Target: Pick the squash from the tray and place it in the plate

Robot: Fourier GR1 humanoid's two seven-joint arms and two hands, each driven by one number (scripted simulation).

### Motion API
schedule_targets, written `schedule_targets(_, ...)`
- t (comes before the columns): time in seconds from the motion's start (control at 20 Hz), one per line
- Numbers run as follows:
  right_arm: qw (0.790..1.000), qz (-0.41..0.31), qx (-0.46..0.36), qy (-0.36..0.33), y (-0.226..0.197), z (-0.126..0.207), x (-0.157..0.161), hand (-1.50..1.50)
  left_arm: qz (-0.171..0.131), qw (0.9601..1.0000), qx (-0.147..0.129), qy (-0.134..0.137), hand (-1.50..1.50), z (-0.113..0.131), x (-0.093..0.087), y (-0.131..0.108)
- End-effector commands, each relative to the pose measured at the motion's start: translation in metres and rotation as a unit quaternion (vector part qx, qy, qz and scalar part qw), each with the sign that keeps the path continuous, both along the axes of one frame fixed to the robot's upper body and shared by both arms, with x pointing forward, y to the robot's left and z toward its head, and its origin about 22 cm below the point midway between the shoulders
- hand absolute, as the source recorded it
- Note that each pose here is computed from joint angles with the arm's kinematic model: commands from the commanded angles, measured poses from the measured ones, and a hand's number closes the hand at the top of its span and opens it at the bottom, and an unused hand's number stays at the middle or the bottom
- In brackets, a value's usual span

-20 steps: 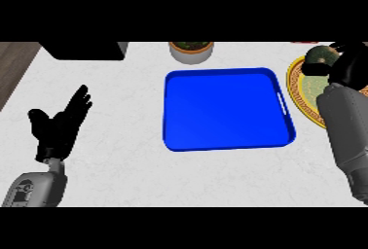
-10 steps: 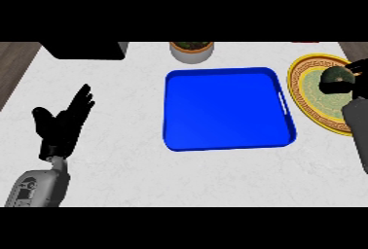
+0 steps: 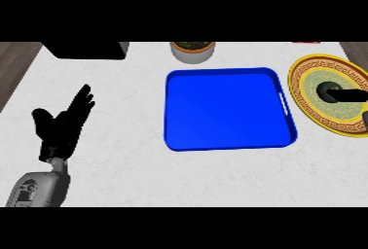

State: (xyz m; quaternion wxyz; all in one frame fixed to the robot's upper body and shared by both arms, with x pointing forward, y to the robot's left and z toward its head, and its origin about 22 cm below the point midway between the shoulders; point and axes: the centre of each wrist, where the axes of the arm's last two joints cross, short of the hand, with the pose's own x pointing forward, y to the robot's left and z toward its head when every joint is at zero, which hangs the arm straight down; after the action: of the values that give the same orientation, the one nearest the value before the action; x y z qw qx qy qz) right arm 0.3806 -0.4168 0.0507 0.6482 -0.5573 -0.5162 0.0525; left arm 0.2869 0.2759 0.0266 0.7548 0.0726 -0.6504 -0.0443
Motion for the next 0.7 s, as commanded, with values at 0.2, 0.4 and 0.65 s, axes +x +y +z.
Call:
schedule_targets(0.2, 0.974, 0.106, 0.025, -0.197, 0.028, 0.031, 0.022, -1.50, 0.009, 0.9998, -0.006, 0.017, 0.00, -0.004, -0.004, 0.010)
schedule_targets(0.4, 0.964, 0.073, 0.120, -0.226, 0.016, 0.035, 0.015, -1.50, 0.008, 0.9999, -0.005, 0.008, 0.00, -0.002, 0.001, 0.007)
schedule_targets(0.65, 0.938, 0.099, 0.250, -0.219, 0.006, 0.033, 0.008, -1.50, 0.015, 0.9998, 0.007, 0.010, 0.00, -0.003, -0.016, 0.020)
